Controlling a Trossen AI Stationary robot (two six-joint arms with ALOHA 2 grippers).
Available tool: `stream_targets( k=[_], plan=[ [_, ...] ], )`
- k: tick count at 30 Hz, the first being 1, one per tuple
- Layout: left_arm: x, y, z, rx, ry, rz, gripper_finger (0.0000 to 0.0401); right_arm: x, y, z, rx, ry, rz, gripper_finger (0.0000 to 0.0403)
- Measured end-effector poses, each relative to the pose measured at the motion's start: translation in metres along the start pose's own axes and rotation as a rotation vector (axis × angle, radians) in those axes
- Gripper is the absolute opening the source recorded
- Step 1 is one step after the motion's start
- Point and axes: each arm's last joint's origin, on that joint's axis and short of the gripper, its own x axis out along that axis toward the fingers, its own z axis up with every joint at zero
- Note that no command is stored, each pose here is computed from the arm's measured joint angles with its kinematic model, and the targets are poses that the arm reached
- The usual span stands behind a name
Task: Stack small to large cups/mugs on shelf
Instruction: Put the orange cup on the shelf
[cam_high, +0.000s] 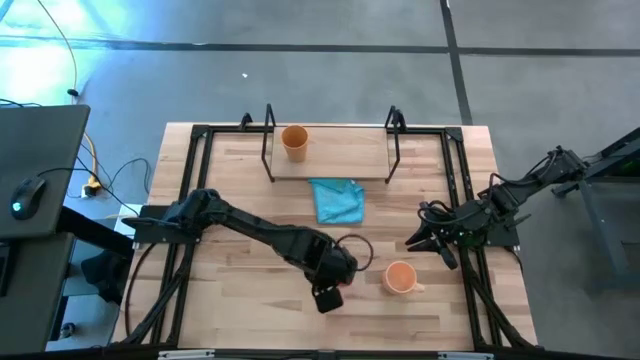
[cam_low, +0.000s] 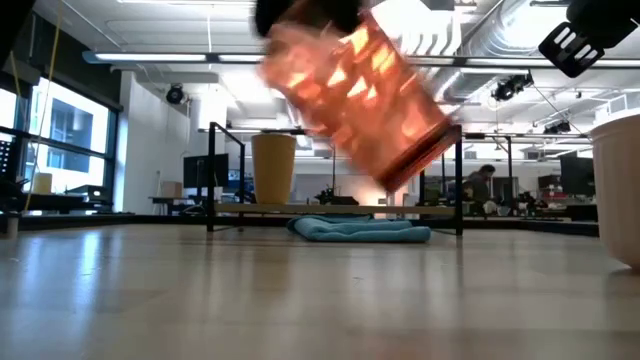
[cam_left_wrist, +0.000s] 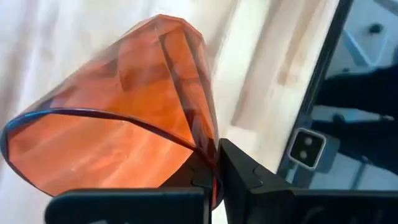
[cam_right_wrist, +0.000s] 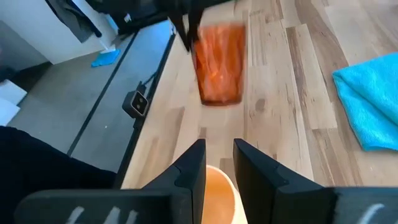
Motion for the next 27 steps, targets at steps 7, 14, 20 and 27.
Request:
stream_targets(
  k=[7, 14, 20, 27],
  plan=[
    [-0.047, 0.01, 0.013, 0.023, -0.051, 0.072, 0.0001, 0.0, 0.0, 0.001, 0.009, -0.01, 0.005, 0.0071],
    [-0.078, 0.034, 0.019, 0.037, -0.019, 0.139, 0.0, 0.0, 0.001, 0.001, 0.01, -0.014, 0.007, 0.0071],
    [-0.093, 0.06, 0.024, 0.042, 0.022, 0.177, 0.0, 0.0, 0.001, 0.002, 0.012, -0.026, 0.01, 0.0071],
    [-0.099, 0.09, 0.04, 0.09, 0.012, 0.205, 0.0, 0.003, 0.0, 0.005, 0.018, -0.069, -0.05, 0.0071]
  ],
)
